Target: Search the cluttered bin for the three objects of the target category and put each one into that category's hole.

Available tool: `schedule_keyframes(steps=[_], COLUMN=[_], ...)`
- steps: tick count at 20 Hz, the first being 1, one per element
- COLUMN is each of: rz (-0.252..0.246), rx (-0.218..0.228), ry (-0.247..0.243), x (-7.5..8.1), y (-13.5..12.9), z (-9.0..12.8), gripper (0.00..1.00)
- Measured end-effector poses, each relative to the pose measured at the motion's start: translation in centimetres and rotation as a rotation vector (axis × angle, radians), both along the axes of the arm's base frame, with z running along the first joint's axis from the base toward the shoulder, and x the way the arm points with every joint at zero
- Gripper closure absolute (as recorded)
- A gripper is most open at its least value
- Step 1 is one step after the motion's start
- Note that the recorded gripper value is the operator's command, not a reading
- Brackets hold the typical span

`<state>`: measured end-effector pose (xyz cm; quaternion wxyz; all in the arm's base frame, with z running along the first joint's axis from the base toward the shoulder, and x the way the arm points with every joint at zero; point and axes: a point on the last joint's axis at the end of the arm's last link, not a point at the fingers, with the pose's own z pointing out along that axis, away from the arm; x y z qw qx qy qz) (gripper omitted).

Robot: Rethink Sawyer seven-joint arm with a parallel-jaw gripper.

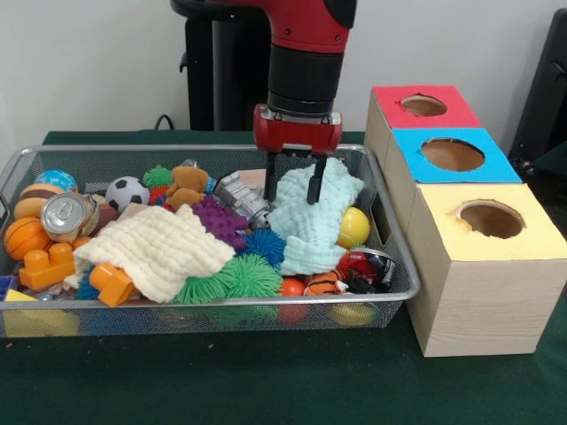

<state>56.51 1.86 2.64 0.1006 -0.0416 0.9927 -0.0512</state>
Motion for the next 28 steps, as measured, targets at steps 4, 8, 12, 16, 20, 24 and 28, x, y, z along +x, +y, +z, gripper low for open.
schedule_keyframes(steps=[4,8,12,16,20,24,28], rz=[-0.001,-0.005,-0.011,-0.025,-0.045,-0.055,-0.059], rx=[0.002,0.007,0.011,0.019,0.023,0.015,-0.007], ry=[-0.013,-0.038,-0.05,-0.041,-0.012,0.007,-0.062], x=[0.3,0.8,0.9,0.6,-0.2,-1.1,-0.6], y=[1.3,2.5,3.7,4.0,3.1,2.3,1.2], z=[0.2,0.2,-0.2,-1.3,-2.8,-4.4,-5.2], gripper=[0.0,0.0,0.0,0.0,0.0,0.0,0.0])
